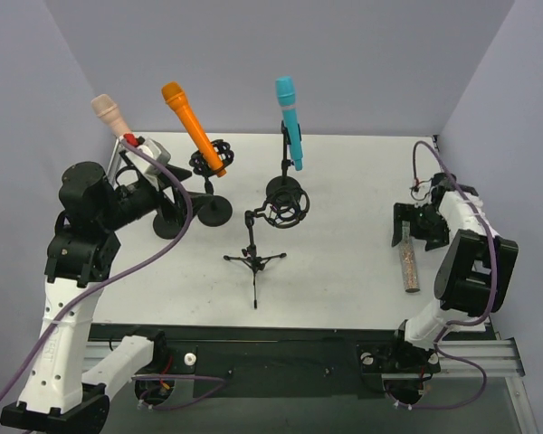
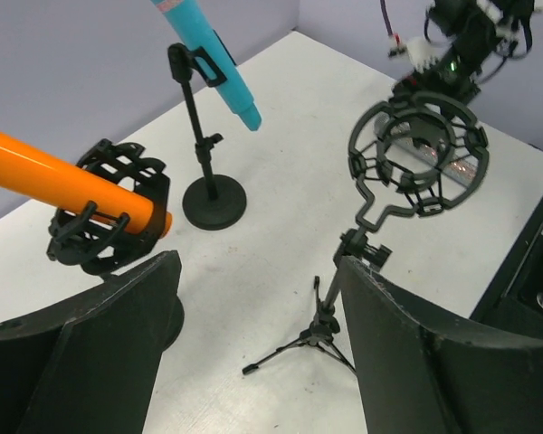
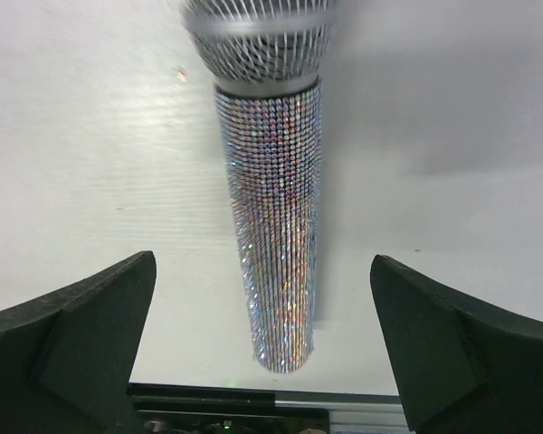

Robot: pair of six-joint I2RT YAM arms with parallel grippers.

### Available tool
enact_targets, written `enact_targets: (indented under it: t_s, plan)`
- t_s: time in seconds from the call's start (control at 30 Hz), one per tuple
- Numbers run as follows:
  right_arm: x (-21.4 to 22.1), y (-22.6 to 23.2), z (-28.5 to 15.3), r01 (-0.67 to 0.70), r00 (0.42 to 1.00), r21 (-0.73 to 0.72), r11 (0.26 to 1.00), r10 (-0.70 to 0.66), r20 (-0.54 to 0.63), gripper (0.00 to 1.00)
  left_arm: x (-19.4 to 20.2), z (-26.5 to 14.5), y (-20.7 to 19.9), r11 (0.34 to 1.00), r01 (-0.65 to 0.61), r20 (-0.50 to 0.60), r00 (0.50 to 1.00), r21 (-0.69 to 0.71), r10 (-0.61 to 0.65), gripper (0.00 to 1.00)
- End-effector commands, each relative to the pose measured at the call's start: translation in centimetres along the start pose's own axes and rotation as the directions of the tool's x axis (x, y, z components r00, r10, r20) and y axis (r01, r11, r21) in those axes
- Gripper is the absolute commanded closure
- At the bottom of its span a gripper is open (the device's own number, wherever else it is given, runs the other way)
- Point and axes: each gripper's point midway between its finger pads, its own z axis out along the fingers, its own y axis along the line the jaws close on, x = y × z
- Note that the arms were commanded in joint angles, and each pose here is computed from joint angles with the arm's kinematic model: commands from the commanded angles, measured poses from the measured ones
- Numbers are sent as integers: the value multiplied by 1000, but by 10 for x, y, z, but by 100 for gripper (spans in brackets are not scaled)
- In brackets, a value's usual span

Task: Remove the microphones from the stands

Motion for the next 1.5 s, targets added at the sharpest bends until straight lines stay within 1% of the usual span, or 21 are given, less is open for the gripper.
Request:
enact_targets:
  t_s: [0.0,0.03,0.1,0.2,0.27,0.3,0.33,0.37,0.4,0.43,0.5,0.6,0.63,0.67,0.7,0.77,0.83,0.97,1.1,1.27,1.47]
  plan:
    - [-49,21,-111,16,975,-107,994,8,222,0,15,-18,-33,989,-54,-25,998,139,58,18]
    - [-47,34,-128,38,972,-162,986,1,234,0,28,-21,-37,987,-55,-42,997,152,62,18]
    - [-68,52,-186,101,930,-226,969,-12,368,0,50,-25,-40,973,-140,-49,987,182,151,18]
    - [-70,89,-244,224,867,-298,928,-50,495,0,68,-24,-40,959,-213,-17,975,186,220,23]
    - [-63,115,-278,353,803,-272,895,-141,578,0,85,-21,-40,945,-243,-27,967,218,255,27]
    - [-57,136,-292,449,756,-243,860,-221,616,1,99,-21,-43,925,-274,-37,955,263,293,30]
    - [-43,157,-302,565,686,-184,804,-334,647,2,110,-19,-45,920,-263,-52,956,290,290,32]
    - [-38,165,-309,613,643,-151,775,-379,665,2,116,-17,-46,913,-268,-49,954,309,296,33]
    - [-26,180,-314,700,558,-80,710,-473,682,3,130,-15,-46,915,-237,-71,959,326,274,34]
    - [-22,185,-316,726,526,-49,686,-507,683,4,128,-10,-46,918,-229,-56,964,323,260,36]
    - [-9,209,-319,811,438,-32,584,-569,696,5,140,0,-42,937,-175,-74,976,304,206,38]
    - [-1,237,-323,874,346,-39,484,-564,749,7,169,13,-33,947,-203,-143,960,248,243,43]
    - [-5,244,-331,886,294,-10,463,-546,785,6,174,16,-39,940,-209,-149,955,269,256,43]
    - [-1,251,-327,902,272,-11,432,-548,791,6,176,17,-41,934,-225,-153,949,276,274,43]
    - [-6,255,-334,910,213,36,413,-540,814,5,180,18,-48,927,-222,-161,947,303,280,42]
    - [-3,266,-334,932,127,93,349,-558,820,4,181,20,-56,925,-215,-174,945,314,279,38]
    - [-3,276,-334,947,70,125,297,-567,821,4,183,22,-60,932,-200,-199,943,303,267,37]
    - [3,292,-336,965,14,133,226,-550,835,4,192,17,-61,940,-167,-239,940,298,243,37]
    - [6,296,-329,967,-11,153,203,-570,822,4,195,15,-55,949,-177,-249,937,260,243,37]
    - [1,300,-322,962,-9,162,218,-572,821,4,196,21,-40,969,-179,-248,944,171,218,36]
    - [5,311,-317,970,17,119,211,-548,836,4,215,25,-50,965,-141,-235,953,220,193,39]
